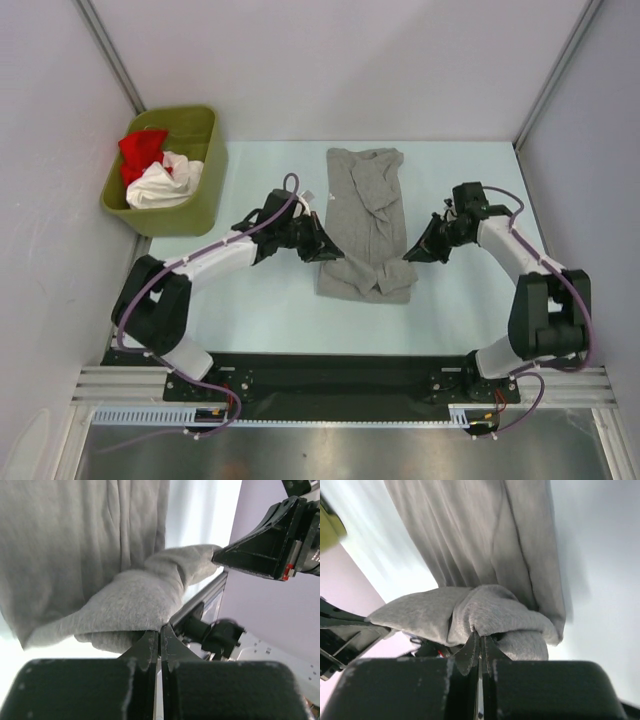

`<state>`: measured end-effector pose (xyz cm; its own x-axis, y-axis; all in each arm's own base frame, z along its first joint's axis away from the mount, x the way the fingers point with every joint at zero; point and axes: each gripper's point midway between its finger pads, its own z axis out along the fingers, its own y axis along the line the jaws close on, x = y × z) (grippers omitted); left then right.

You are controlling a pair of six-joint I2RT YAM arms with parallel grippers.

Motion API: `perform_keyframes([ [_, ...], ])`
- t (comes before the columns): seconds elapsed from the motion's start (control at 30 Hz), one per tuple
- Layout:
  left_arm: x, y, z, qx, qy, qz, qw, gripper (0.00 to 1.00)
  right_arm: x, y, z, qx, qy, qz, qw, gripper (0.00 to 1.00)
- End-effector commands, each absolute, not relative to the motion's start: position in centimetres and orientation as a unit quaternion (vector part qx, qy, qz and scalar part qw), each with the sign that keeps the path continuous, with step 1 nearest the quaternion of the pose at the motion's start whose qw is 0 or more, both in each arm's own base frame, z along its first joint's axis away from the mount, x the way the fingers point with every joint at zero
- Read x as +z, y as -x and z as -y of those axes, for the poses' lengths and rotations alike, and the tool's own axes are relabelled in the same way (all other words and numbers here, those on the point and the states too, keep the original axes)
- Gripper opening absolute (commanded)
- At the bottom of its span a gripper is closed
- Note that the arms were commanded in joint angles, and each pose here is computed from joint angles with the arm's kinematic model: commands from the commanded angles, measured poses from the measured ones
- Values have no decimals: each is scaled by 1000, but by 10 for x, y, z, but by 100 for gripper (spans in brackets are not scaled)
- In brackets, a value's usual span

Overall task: Fold and stack the t-shirts
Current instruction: Fold the tshirt

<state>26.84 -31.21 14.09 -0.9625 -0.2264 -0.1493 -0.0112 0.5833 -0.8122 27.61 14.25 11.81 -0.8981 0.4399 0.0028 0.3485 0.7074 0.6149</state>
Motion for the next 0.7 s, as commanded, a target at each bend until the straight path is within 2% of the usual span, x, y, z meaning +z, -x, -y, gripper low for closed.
perform_keyframes([
  [0.0,146,-294,311,-460,55,-876,131,0,126,-318,-139,336,-191,-915,112,0],
  [0.37,141,-377,290,-463,105,-868,147,0,116,-390,-143,357,-189,-908,111,0],
  [0.67,119,-408,302,-473,127,-865,111,0,102,-428,-135,356,-198,-908,100,0],
])
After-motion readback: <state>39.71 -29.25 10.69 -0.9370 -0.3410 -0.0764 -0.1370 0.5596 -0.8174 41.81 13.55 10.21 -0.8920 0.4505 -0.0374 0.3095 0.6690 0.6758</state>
